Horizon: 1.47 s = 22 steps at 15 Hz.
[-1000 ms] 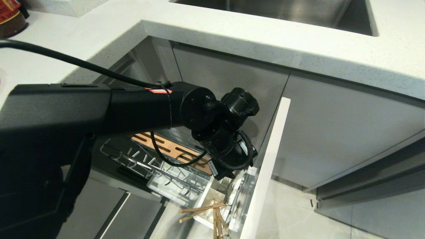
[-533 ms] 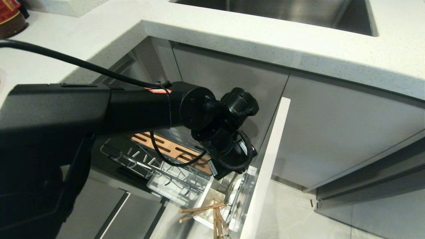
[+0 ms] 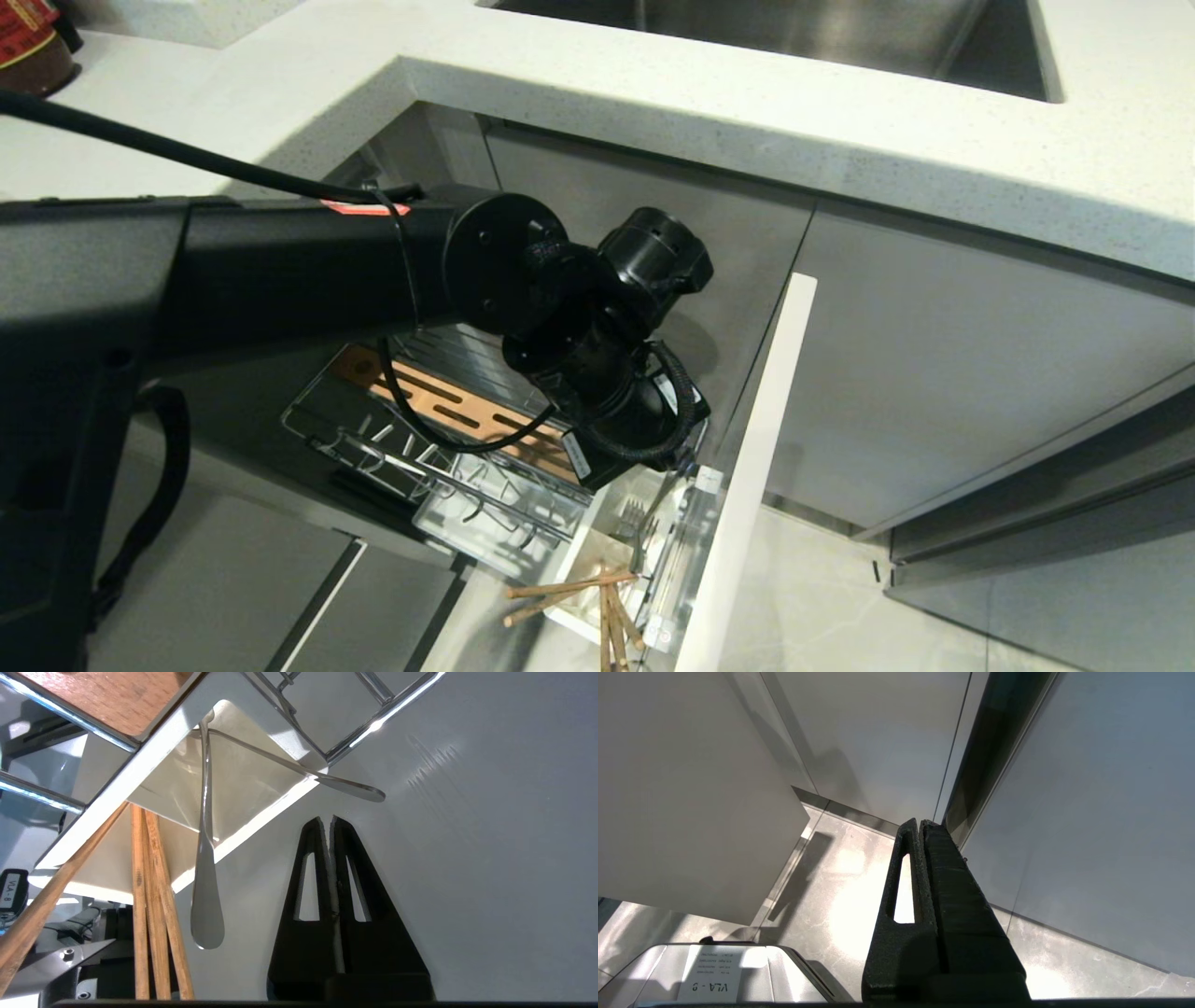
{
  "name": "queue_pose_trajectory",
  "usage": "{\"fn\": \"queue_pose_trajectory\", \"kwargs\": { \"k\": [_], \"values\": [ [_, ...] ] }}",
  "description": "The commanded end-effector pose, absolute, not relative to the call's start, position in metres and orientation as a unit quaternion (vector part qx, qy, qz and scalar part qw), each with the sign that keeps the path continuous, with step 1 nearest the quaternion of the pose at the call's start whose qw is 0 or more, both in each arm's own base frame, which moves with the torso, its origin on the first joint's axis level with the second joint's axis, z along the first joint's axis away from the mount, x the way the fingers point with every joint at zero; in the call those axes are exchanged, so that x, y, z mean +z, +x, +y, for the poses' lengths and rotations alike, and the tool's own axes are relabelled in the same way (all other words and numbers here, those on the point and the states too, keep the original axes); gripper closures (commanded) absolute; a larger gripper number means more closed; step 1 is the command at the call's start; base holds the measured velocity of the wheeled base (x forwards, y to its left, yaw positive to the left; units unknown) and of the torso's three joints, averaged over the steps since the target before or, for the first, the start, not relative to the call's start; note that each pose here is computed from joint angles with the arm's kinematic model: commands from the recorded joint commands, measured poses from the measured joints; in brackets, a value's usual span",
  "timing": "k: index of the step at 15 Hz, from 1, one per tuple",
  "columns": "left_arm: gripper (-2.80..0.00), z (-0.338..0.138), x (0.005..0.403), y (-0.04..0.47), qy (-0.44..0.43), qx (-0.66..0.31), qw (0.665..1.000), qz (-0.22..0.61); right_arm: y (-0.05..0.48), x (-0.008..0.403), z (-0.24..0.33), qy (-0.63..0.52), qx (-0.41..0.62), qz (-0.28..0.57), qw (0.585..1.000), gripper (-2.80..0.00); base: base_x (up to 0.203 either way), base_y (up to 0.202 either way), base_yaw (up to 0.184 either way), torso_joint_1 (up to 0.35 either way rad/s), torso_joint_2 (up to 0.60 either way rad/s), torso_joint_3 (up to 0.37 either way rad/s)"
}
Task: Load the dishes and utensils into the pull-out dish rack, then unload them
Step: Take the spoon out of the cupboard
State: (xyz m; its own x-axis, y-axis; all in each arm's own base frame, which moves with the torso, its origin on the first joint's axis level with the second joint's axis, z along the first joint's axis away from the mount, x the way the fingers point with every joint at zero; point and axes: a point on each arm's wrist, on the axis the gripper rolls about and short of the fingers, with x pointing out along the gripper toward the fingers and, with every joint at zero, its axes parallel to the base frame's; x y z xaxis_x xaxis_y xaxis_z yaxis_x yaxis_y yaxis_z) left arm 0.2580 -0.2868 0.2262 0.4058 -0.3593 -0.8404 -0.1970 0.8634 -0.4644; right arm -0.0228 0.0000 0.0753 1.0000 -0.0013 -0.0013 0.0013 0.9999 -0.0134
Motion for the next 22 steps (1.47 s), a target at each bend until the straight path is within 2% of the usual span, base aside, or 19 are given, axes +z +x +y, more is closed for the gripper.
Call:
{"fn": "queue_pose_trajectory", "kwargs": {
  "k": [1,13,22],
  "values": [
    [-2.80,-0.286,0.226,0.257,-0.257,-0.048,0.797,0.544,-0.023,0.075,0.000,-0.007,-0.001,0.001,1.000,0.00,0.000,0.000,0.000,0.000,0.00,0.000],
    [-2.80,-0.297,0.201,0.270,-0.250,-0.029,0.791,0.557,-0.023,0.075,0.000,-0.007,-0.001,0.001,1.000,0.00,0.000,0.000,0.000,0.000,0.00,0.000],
    [-2.80,-0.298,0.192,0.276,-0.240,-0.007,0.805,0.543,-0.023,0.075,0.000,-0.007,0.000,0.001,1.000,0.00,0.000,0.000,0.000,0.000,0.00,0.000]
  ]
}}
